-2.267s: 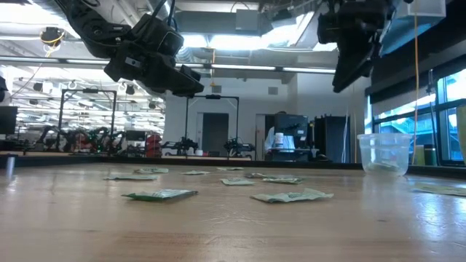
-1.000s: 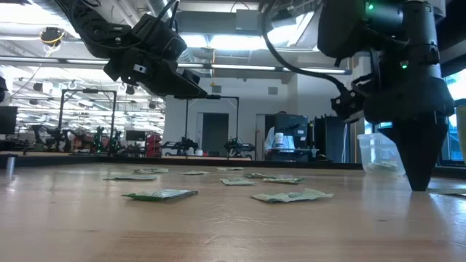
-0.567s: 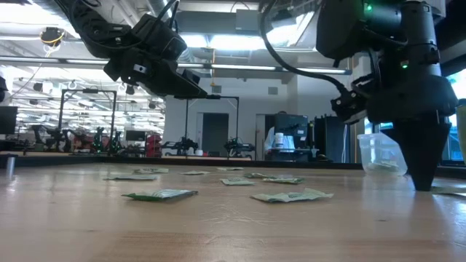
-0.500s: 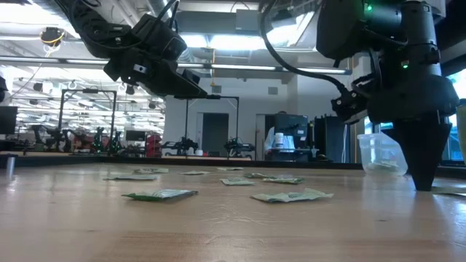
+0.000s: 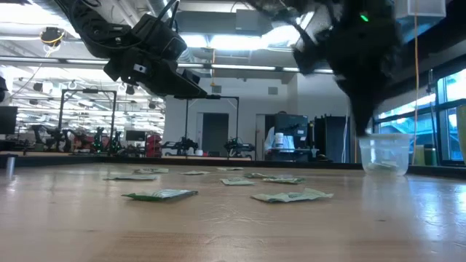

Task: Pick and place items into bin
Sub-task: Put the white stevia packet into the top white bin

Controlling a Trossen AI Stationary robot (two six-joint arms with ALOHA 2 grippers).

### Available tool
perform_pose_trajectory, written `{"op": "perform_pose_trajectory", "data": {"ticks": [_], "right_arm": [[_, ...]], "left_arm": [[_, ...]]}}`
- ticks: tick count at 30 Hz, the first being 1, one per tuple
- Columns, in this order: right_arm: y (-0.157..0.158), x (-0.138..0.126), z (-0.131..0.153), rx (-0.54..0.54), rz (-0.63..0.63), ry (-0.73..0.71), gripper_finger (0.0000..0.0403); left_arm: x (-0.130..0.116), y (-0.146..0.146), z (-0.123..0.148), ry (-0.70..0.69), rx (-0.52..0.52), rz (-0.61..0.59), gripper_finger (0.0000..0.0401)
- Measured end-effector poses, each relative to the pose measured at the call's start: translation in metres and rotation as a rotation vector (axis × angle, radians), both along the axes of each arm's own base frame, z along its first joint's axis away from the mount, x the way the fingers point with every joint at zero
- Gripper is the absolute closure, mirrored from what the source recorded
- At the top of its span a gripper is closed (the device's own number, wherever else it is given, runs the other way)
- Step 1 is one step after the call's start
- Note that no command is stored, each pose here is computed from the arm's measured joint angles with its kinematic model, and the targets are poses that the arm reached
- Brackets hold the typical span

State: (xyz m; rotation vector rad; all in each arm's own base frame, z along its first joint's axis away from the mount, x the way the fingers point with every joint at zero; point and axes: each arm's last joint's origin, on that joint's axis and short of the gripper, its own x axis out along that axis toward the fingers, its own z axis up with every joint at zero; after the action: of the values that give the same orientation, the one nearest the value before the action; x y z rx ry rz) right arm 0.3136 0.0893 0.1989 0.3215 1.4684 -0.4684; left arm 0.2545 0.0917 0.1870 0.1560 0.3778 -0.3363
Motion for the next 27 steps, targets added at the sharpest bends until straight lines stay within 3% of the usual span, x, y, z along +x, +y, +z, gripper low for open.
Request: {"op": "perform_pose_trajectory", "data": {"ticks": [6,13,20,27], "right_arm": [[-0.027,0.01,0.044,-0.069,0.084,0.055,0.0398],[-0.075,0.002,0.078,-0.088,0.05,0.079,0.0398],[-0.121,-0.036,0.111,-0.089,-0.116,-0.038,0.0398],[-0.154,-0.084,0.118,-0.161,-0.426,-0.105,0.0398]], "left_arm": [[0.0,0.0,0.0,0.004,-0.012,0.005,0.03],[0.0,0.0,0.0,0.014,-0.025,0.01,0.0301],[-0.001,0.0,-0.001,0.023,-0.029,0.009,0.0301],[-0.001,0.0,-0.001,0.022,-0.027,0.009,0.0301]]}}
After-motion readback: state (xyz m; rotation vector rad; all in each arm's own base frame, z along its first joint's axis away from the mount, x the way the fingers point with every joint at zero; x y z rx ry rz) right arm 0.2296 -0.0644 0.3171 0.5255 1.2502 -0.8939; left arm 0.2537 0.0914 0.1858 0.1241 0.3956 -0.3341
